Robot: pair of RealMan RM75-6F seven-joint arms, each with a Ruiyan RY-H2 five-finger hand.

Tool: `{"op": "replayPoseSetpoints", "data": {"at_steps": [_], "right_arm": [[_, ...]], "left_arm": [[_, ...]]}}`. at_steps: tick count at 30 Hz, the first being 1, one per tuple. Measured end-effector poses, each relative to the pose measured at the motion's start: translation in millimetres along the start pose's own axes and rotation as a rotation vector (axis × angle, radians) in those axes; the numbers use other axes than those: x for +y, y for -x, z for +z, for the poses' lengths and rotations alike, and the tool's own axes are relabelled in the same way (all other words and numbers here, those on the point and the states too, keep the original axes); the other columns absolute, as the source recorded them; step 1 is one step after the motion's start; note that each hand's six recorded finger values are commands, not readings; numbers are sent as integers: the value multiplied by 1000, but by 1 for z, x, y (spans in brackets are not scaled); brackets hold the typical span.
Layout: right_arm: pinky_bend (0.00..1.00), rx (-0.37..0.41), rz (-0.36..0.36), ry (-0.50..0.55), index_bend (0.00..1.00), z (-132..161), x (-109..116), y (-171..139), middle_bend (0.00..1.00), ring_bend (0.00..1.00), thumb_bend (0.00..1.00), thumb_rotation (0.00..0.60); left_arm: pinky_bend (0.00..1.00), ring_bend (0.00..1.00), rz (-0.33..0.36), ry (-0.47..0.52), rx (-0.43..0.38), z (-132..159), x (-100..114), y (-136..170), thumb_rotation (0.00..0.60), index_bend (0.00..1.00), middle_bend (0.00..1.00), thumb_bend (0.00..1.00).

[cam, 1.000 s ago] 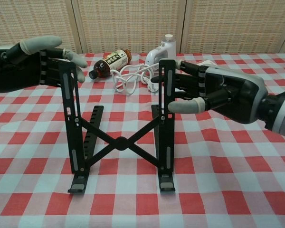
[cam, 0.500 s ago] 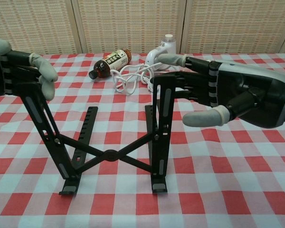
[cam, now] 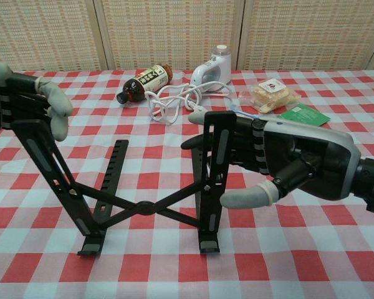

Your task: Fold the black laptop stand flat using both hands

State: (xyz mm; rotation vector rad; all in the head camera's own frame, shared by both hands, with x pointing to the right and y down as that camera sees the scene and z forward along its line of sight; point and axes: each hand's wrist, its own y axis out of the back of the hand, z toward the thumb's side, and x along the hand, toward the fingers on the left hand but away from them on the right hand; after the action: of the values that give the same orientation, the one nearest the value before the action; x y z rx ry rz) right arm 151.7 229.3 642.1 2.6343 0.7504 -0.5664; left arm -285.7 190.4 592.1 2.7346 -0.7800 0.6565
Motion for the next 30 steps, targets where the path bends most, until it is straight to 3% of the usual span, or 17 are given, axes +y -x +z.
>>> {"op": "replayPoseSetpoints", "data": {"at_steps": [15, 30], "right_arm": [[54, -51, -5, 116, 36, -21, -2, -13, 153, 34, 51, 600], [71, -92, 54, 156, 36, -37, -18, -21, 153, 34, 53, 600]], "left_arm": [[414, 463, 0, -7, 4, 3, 0, -1, 295, 367, 442, 260], [414, 463, -3, -10, 11, 3, -1, -3, 298, 367, 442, 260]]}}
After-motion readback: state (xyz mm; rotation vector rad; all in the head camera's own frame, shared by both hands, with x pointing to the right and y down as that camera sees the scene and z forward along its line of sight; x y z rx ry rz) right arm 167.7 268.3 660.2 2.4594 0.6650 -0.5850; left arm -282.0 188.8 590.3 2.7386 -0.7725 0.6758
